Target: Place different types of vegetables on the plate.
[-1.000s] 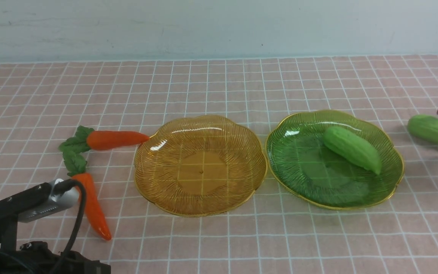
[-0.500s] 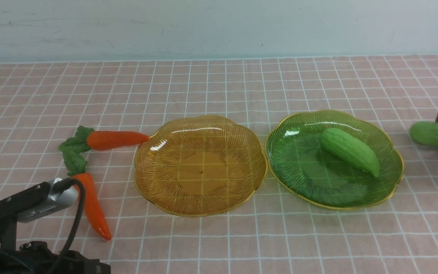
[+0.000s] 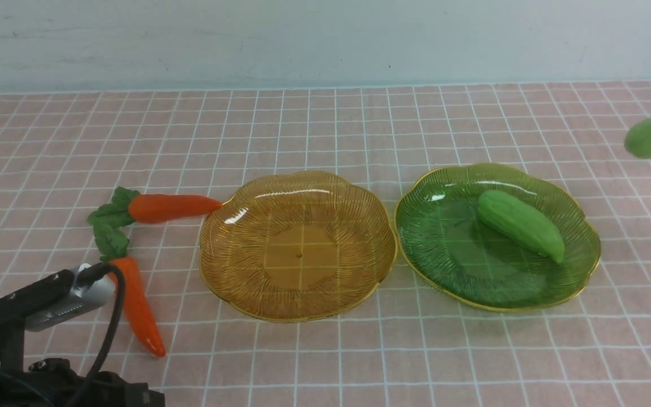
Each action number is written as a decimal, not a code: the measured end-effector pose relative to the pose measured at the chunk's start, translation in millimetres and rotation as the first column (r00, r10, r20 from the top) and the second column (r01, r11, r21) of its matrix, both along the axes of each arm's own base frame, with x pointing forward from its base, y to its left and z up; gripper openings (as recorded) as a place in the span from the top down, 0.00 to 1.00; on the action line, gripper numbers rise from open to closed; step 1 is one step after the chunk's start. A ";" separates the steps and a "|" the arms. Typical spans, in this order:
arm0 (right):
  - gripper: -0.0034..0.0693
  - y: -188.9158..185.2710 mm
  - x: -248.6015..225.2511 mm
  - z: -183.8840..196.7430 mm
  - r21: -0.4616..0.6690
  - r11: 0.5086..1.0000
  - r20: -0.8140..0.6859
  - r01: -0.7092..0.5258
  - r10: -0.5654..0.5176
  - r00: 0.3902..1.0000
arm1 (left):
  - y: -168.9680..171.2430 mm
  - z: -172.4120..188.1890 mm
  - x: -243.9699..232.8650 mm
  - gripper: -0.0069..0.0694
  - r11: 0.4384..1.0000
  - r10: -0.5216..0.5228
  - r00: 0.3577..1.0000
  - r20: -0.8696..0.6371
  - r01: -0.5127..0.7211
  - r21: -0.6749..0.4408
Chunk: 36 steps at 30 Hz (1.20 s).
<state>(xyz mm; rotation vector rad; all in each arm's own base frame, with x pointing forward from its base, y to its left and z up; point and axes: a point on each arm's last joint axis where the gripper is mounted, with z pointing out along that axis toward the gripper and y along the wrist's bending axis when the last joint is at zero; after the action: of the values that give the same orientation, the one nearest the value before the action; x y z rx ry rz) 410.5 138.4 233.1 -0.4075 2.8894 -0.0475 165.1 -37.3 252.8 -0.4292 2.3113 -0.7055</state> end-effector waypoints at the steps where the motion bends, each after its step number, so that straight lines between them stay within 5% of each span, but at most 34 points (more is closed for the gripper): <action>1: 0.07 3.4 -0.7 -1.3 -0.018 1.000 0.003 -0.012 0.012 1.000 | 1.0 1.0 1.4 0.57 1.000 0.015 1.000 0.018 -0.015 0.006; 7: 0.01 12.6 -3.2 -3.2 -0.058 0.998 0.014 -0.034 0.035 0.999 | 8.5 1.2 20.4 0.41 0.996 0.047 0.999 0.027 -0.049 0.072; 14: 0.02 15.1 -13.1 24.8 0.033 0.999 0.051 -0.017 0.015 0.999 | 31.3 7.3 69.2 0.39 0.988 0.150 0.988 -0.043 -0.148 0.054; 19: 0.10 14.6 -22.4 49.6 0.086 0.996 0.093 -0.015 0.007 0.996 | 49.3 -7.8 123.4 0.39 0.959 0.264 0.950 -0.167 -0.277 -0.060; 25: 0.25 14.5 -23.5 51.6 0.091 0.996 0.093 -0.014 0.006 0.996 | 48.6 -66.1 199.9 0.39 0.841 0.298 0.866 -0.401 -0.437 -0.319; 29: 0.27 14.6 -23.6 51.6 0.092 0.996 0.092 -0.014 0.005 0.996 | 50.0 -88.6 226.3 0.39 0.758 0.325 0.841 -0.433 -0.506 -0.413; 36: 0.28 14.1 -23.5 51.5 0.088 0.996 0.092 -0.008 0.000 0.996 | 53.2 -96.2 243.1 0.39 0.722 0.356 0.853 -0.381 -0.510 -0.467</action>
<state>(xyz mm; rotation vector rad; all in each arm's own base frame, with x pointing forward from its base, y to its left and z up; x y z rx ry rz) 387.0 152.5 284.6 -0.3847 2.7879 0.0600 408.2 15.9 156.6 -1.3749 2.0666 -1.1220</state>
